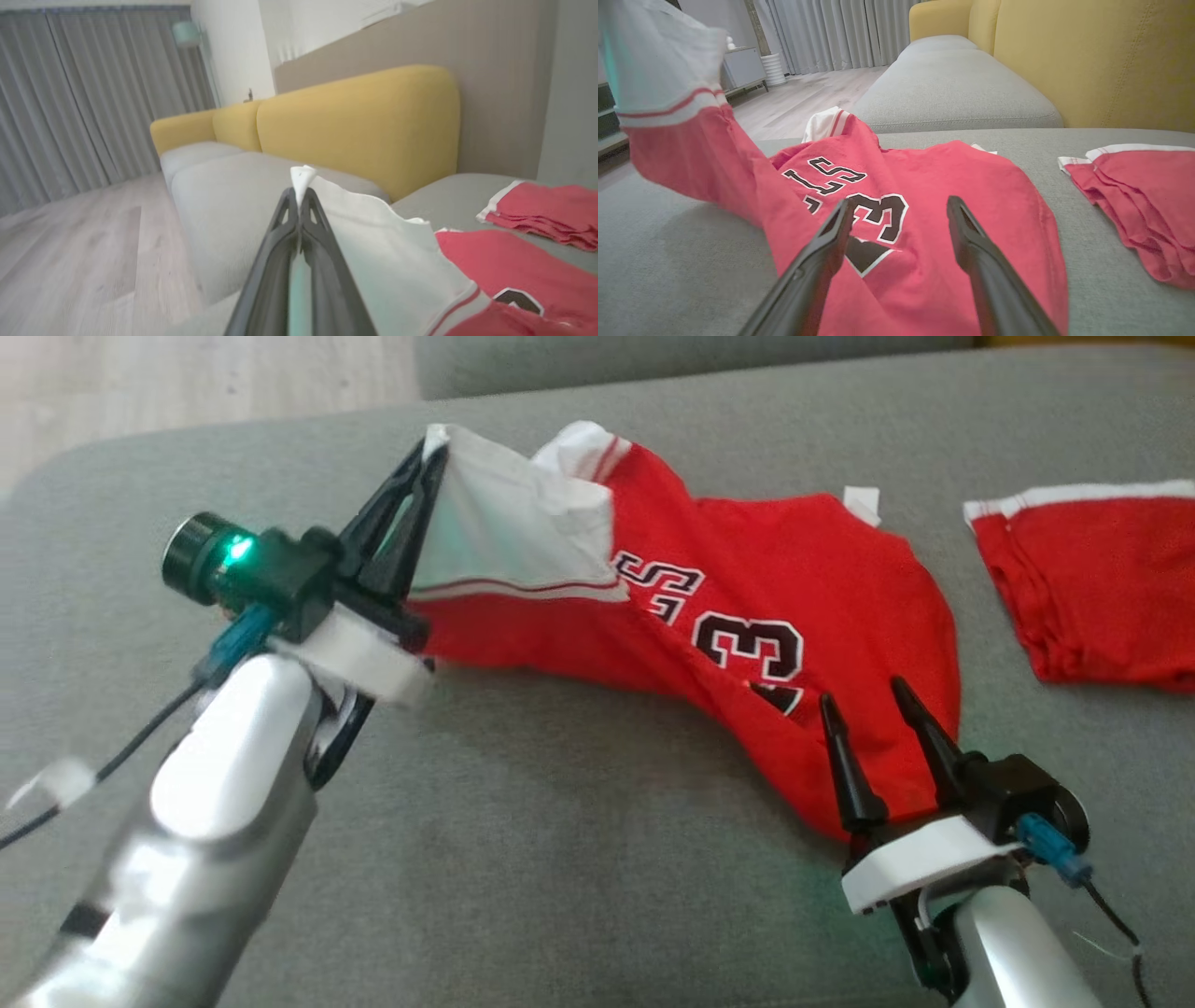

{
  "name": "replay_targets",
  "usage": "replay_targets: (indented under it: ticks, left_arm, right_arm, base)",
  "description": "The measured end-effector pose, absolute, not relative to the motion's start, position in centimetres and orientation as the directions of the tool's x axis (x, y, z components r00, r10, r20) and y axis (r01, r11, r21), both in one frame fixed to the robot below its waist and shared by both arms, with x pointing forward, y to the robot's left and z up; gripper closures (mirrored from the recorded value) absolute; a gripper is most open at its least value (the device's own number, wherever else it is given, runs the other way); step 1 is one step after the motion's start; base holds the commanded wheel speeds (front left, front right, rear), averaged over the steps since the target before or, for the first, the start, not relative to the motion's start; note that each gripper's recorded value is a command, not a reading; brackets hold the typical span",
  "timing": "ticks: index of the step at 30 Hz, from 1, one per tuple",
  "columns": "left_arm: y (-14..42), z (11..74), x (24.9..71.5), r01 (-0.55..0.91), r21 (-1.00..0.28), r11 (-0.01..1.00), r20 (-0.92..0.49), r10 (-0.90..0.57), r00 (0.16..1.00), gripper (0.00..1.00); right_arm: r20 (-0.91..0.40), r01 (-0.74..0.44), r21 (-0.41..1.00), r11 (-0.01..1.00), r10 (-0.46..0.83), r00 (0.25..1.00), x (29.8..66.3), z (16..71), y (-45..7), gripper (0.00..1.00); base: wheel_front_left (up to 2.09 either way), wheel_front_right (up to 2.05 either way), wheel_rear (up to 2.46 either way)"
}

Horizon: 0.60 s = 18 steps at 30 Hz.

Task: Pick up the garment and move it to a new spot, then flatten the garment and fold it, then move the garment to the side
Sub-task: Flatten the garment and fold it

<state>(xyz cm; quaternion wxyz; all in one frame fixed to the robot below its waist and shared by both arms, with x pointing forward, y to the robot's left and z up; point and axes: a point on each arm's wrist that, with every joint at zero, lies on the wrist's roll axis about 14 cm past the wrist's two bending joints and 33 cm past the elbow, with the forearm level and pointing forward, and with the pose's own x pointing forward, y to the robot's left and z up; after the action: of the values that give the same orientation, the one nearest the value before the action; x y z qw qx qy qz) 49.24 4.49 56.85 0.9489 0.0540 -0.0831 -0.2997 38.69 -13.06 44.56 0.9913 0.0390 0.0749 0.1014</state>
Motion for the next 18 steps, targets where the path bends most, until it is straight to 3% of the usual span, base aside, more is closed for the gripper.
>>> replay_targets:
  ticks: [4,9,14,18]
  left_arm:
    - [5.1,56.6,45.3,0.604,0.225,0.765,0.121,-0.637,0.762,1.00]
    - [5.0,50.8,37.6,0.753,0.211,0.623,-0.081,-0.757,0.648,1.00]
    - [6.6,48.1,33.8,0.814,0.218,0.539,-0.232,-0.781,0.579,1.00]
    - [6.9,45.5,29.3,0.879,0.168,0.446,-0.361,-0.802,0.476,1.00]
  right_arm:
    - [-0.129,-0.220,0.109,0.969,0.233,0.964,38.5,44.9,-12.1,0.00]
    - [-0.117,-0.250,0.117,0.961,0.263,0.958,38.5,45.3,-11.0,0.00]
    - [-0.126,-0.269,0.126,0.955,0.284,0.950,38.3,45.0,-10.2,0.00]
    - [-0.127,-0.281,0.127,0.951,0.296,0.947,38.1,45.0,-9.8,0.00]
  base:
    - [0.00,0.00,0.00]
    - [0.00,0.00,0.00]
    - [0.00,0.00,0.00]
    - [0.00,0.00,0.00]
